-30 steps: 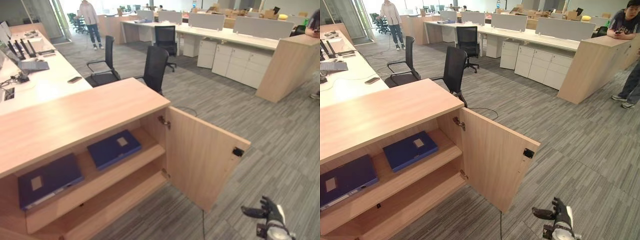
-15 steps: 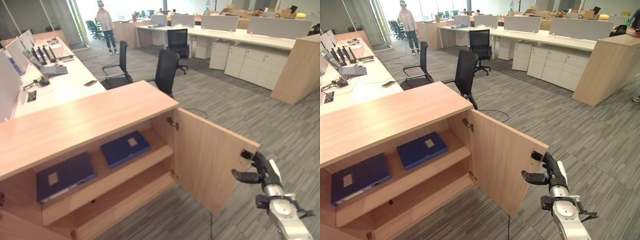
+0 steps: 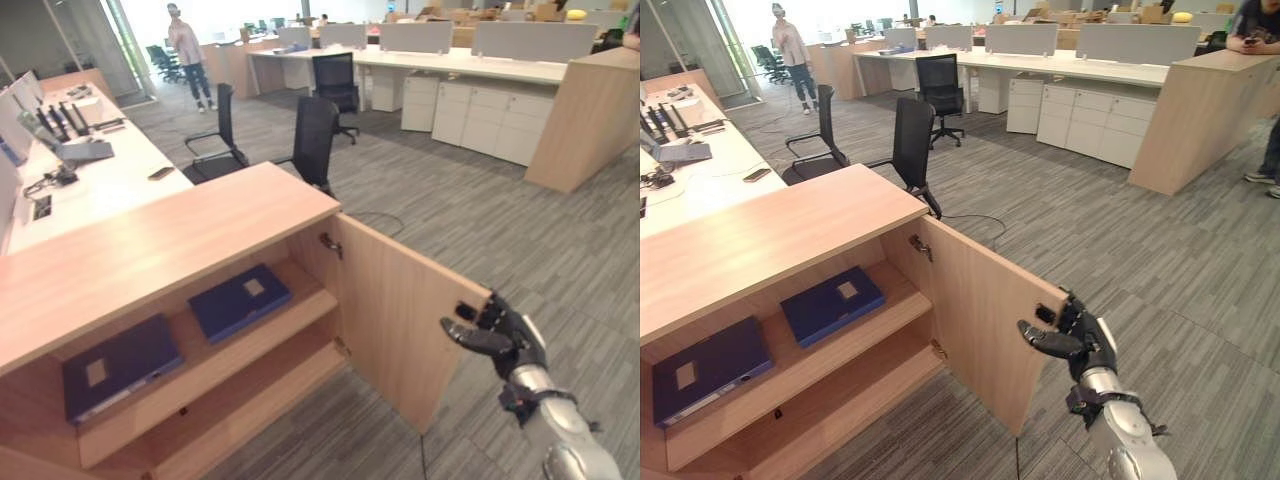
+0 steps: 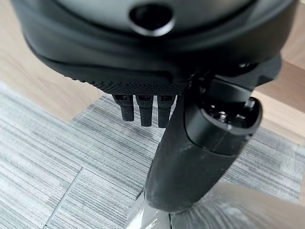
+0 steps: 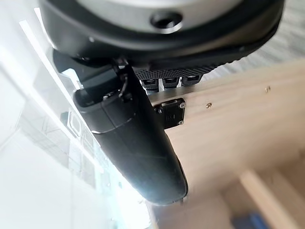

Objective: Put the empty folder in the office cabinet

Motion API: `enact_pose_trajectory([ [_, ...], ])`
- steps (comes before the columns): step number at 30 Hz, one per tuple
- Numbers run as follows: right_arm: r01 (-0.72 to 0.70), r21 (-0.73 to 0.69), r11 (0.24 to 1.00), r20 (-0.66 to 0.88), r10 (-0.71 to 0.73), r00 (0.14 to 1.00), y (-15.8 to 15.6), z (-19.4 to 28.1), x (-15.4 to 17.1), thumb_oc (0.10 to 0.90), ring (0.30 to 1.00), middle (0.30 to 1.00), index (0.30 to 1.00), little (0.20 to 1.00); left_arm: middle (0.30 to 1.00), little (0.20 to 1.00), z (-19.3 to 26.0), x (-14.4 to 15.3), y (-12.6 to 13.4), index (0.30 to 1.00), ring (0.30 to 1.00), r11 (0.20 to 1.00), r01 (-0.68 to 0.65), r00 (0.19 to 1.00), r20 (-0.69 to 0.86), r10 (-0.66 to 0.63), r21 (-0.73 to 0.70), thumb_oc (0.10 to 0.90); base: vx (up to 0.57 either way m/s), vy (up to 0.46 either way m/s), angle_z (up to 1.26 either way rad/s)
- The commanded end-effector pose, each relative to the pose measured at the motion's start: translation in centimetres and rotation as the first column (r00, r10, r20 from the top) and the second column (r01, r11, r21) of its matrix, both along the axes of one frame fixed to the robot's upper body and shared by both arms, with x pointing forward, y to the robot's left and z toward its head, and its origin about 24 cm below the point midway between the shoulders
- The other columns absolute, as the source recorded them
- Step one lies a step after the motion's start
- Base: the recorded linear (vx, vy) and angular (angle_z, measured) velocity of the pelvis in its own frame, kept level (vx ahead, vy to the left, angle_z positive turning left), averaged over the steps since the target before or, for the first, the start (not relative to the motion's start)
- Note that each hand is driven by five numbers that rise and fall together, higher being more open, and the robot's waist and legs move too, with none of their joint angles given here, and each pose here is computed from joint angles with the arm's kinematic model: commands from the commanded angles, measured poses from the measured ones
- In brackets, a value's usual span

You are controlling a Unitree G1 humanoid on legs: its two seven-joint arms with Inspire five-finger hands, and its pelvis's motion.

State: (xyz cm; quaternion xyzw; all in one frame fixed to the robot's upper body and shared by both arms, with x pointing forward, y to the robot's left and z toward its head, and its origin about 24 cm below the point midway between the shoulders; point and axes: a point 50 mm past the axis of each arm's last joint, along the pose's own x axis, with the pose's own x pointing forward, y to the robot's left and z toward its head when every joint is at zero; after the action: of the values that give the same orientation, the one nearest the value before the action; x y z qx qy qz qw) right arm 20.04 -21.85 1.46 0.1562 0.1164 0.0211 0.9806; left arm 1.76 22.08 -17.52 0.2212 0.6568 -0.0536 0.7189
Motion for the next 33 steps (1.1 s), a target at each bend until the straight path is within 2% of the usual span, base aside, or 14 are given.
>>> enact_pose_trajectory([
  [1, -0.711, 0.202, 0.673, 0.547, 0.525, 0.652, 12.8, 8.9, 2.2, 0.800, 0.900, 0.900, 0.900, 0.900, 0.900, 0.900, 0.2, 3.5, -0.5, 0.900, 0.900, 0.999, 0.041, 0.996, 0.085, -0.038, -0.032, 0.800, 0.00, 0.011, -0.22],
  [2, -0.757, 0.264, 0.598, 0.523, 0.571, 0.633, 14.5, 8.1, 1.5, 0.800, 0.900, 0.900, 0.900, 0.900, 0.900, 0.900, 0.2, 3.7, -0.7, 0.900, 0.900, 0.998, 0.046, 0.995, 0.095, -0.042, -0.036, 0.800, 0.00, 0.011, -0.25],
  [7, -0.796, 0.340, 0.501, 0.451, 0.656, 0.606, 16.8, 6.1, 0.5, 0.800, 0.900, 0.900, 0.900, 0.900, 0.900, 0.900, 0.1, 4.2, -1.4, 0.900, 0.900, 0.997, 0.055, 0.992, 0.115, -0.050, -0.045, 0.800, -0.01, 0.016, -0.05],
  [12, -0.792, 0.356, 0.496, 0.401, 0.684, 0.609, 16.7, 4.9, 0.2, 0.800, 0.900, 0.900, 0.900, 0.900, 0.900, 0.900, 0.1, 4.1, -1.4, 0.900, 0.900, 0.996, 0.081, 0.988, 0.132, -0.075, -0.038, 0.800, -0.01, 0.004, 0.31],
  [13, -0.811, 0.382, 0.443, 0.452, 0.676, 0.582, 17.3, 5.9, -0.2, 0.800, 0.900, 0.900, 0.900, 0.900, 0.900, 0.900, 0.0, 3.9, -2.1, 0.900, 0.900, 0.995, 0.086, 0.988, 0.130, -0.078, -0.056, 0.800, 0.00, -0.017, 0.20],
  [15, -0.827, 0.355, 0.436, 0.449, 0.696, 0.560, 17.4, 6.2, -0.2, 0.800, 0.900, 0.900, 0.900, 0.900, 0.900, 0.900, -0.2, 3.4, -3.2, 0.900, 0.900, 0.992, 0.097, 0.990, 0.112, -0.087, -0.086, 0.800, 0.00, -0.022, 0.10],
  [21, -0.801, 0.330, 0.500, 0.376, 0.708, 0.597, 16.3, 4.5, 0.3, 0.800, 0.900, 0.900, 0.900, 0.900, 0.900, 0.900, -0.3, 1.6, -3.0, 0.900, 0.900, 0.991, 0.075, 0.995, 0.067, -0.068, -0.107, 0.800, 0.00, -0.005, 0.00],
  [22, -0.756, 0.273, 0.594, 0.248, 0.716, 0.652, 14.1, 1.9, 0.1, 0.800, 0.900, 0.900, 0.900, 0.900, 0.900, 0.900, -0.3, 1.4, -2.6, 0.900, 0.900, 0.992, 0.058, 0.997, 0.063, -0.051, -0.112, 0.800, 0.00, -0.031, 0.02],
  [23, -0.756, 0.273, 0.594, 0.248, 0.716, 0.652, 14.1, 1.9, 0.1, 0.800, 0.900, 0.900, 0.900, 0.900, 0.900, 0.900, -0.3, 1.3, -2.6, 0.900, 0.900, 0.992, 0.058, 0.997, 0.063, -0.051, -0.113, 0.800, 0.00, -0.052, 0.08],
  [26, -0.681, 0.132, 0.720, -0.020, 0.689, 0.724, 9.8, -2.6, -1.0, 0.800, 0.900, 0.900, 0.900, 0.900, 0.900, 0.900, -0.2, 1.7, -2.5, 0.900, 0.900, 0.990, 0.046, 0.997, 0.068, -0.036, -0.136, 0.800, 0.00, -0.055, 0.11],
  [27, -0.633, -0.021, 0.774, -0.227, 0.613, 0.757, 6.4, -5.7, -1.8, 0.800, 0.900, 0.900, 0.900, 0.900, 0.900, 0.900, -0.2, 2.2, -2.8, 0.900, 0.900, 0.986, 0.045, 0.997, 0.075, -0.033, -0.159, 0.800, 0.00, -0.042, 0.11],
  [30, -0.610, -0.089, 0.788, -0.329, 0.555, 0.764, 5.0, -7.5, -2.6, 0.800, 0.900, 0.900, 0.900, 0.900, 0.900, 0.900, -0.2, 2.4, -2.9, 0.900, 0.900, 0.986, 0.045, 0.996, 0.080, -0.032, -0.163, 0.800, 0.01, -0.053, 0.12],
  [32, -0.487, -0.278, 0.828, -0.656, 0.207, 0.726, 0.2, -13.7, -6.5, 0.800, 0.900, 0.900, 0.900, 0.900, 0.900, 0.900, -0.3, 3.1, -3.4, 0.900, 0.900, 0.987, 0.001, 0.996, 0.087, 0.013, -0.163, 0.800, 0.05, -0.116, 0.14],
  [33, -0.468, -0.285, 0.836, -0.710, 0.144, 0.690, -0.2, -14.8, -7.8, 0.800, 0.900, 0.900, 0.900, 0.900, 0.900, 0.900, -0.2, 3.2, -3.2, 0.900, 0.900, 0.988, -0.009, 0.996, 0.087, 0.022, -0.152, 0.800, 0.06, -0.109, 0.21],
])
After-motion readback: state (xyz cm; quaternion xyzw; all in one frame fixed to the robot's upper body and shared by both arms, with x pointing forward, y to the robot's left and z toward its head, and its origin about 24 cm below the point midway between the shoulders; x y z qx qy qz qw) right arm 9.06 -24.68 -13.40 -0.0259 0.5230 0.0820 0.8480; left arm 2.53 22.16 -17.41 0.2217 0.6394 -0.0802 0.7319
